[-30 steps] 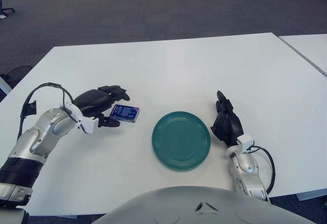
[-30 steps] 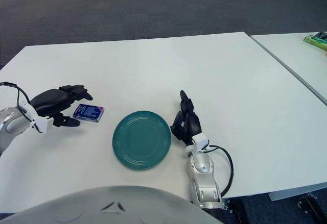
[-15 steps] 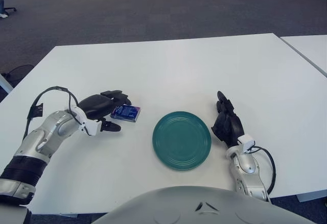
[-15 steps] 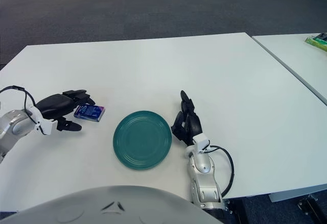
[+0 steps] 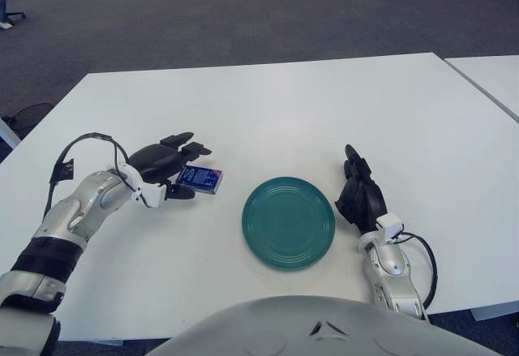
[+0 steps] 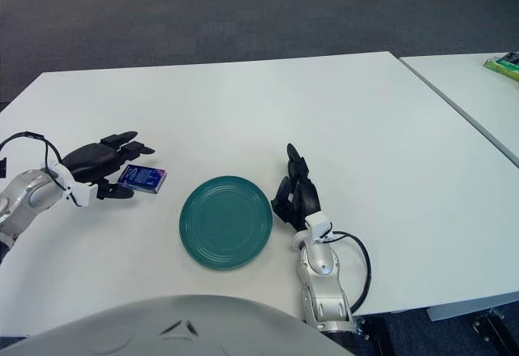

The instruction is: Put the gum into the plate.

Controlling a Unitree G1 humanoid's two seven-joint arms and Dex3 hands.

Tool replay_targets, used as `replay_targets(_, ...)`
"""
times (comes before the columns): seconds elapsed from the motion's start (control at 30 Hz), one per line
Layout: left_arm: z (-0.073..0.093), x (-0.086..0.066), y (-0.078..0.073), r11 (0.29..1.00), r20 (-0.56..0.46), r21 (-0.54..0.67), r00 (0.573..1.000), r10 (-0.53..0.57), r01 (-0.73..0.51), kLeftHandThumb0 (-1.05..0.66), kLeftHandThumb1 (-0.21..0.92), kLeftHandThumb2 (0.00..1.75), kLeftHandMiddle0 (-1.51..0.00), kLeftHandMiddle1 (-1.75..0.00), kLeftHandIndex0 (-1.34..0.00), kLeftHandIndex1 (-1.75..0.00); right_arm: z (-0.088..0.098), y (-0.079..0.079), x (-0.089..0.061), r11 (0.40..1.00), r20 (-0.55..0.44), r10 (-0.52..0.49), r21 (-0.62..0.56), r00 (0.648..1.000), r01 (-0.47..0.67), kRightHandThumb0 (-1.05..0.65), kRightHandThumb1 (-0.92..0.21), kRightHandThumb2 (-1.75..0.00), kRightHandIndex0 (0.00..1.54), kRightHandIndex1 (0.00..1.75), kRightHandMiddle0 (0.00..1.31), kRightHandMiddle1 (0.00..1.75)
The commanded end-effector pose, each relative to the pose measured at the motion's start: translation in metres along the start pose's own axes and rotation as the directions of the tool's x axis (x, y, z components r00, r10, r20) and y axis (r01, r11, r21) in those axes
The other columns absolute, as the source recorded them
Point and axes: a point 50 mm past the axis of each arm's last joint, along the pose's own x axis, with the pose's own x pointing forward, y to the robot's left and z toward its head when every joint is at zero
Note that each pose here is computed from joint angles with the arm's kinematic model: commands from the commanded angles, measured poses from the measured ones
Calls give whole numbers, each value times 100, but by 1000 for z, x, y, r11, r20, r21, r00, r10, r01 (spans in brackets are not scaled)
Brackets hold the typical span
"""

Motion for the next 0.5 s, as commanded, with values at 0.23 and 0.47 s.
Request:
replay_targets(0.23,-8,12,4,995,-46,39,995,93,-91,-105,92,42,0,0,0,-64,-36,0,-15,1000,-201,-19,-10,979,17,-67,-92,-104,2,1,0,14)
replay_targets(0.47,-10,15,4,993,-53,44,992,111,-109,-105,92,43,0,0,0,-66,-36,1,-15,1000,-204,-17,-6,979,16,-67,-92,-104,3,1,0,15)
